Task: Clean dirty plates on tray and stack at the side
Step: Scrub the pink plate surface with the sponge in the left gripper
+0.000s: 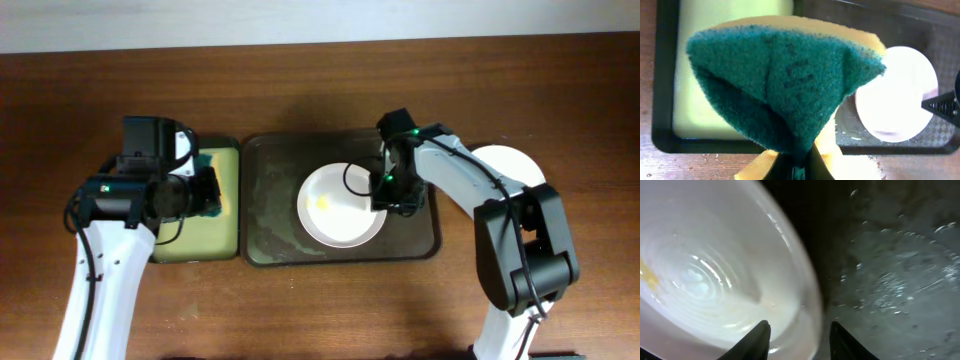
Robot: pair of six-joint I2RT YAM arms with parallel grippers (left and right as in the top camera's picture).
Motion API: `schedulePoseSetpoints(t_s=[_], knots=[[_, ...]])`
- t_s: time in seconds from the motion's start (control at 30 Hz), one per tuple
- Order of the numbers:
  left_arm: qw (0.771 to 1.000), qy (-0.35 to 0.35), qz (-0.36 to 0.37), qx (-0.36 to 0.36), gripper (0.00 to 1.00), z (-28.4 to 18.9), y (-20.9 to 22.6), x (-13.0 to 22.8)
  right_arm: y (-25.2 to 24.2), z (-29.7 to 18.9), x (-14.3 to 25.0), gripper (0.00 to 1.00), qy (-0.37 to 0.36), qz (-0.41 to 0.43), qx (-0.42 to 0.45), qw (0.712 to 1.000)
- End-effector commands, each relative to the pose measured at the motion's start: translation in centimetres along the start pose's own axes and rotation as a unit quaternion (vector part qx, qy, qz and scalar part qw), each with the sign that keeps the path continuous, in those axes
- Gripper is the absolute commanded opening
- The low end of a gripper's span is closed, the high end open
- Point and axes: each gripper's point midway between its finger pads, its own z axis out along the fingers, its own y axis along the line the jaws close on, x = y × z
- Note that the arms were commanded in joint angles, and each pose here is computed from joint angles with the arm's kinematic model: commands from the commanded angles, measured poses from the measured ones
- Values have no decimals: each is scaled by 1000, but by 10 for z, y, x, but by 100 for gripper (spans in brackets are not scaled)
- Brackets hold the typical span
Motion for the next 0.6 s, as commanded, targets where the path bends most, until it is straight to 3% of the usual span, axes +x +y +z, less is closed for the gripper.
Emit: schedulePoseSetpoints(t_s=[0.0, 0.07, 0.13, 0.23, 0.3, 0.43, 0.57], knots=[[999, -21, 25, 15, 0, -5, -12, -6, -6, -16, -33, 36, -50, -32, -16, 998], [999, -26, 26, 16, 0, -4, -13, -9, -6, -13, -32, 31, -47, -56, -15, 997], [999, -13, 25, 14, 0, 5, -13, -8, -6, -7, -27, 16, -42, -57, -14, 997], [1000, 19, 21, 7, 0, 25, -10, -5, -9, 2, -23, 17, -40, -56, -15, 997], [999, 26, 20, 10, 0, 32, -11, -5, -6, 2, -21, 4, -37, -57, -24, 997], [996, 21, 68, 60, 0, 36, -54, -2, -6, 10, -5, 4, -7, 21, -35, 999], [989, 25, 119, 84, 0, 54, -93, 4, 7, 13, 8, 4, 20, 28, -80, 996]])
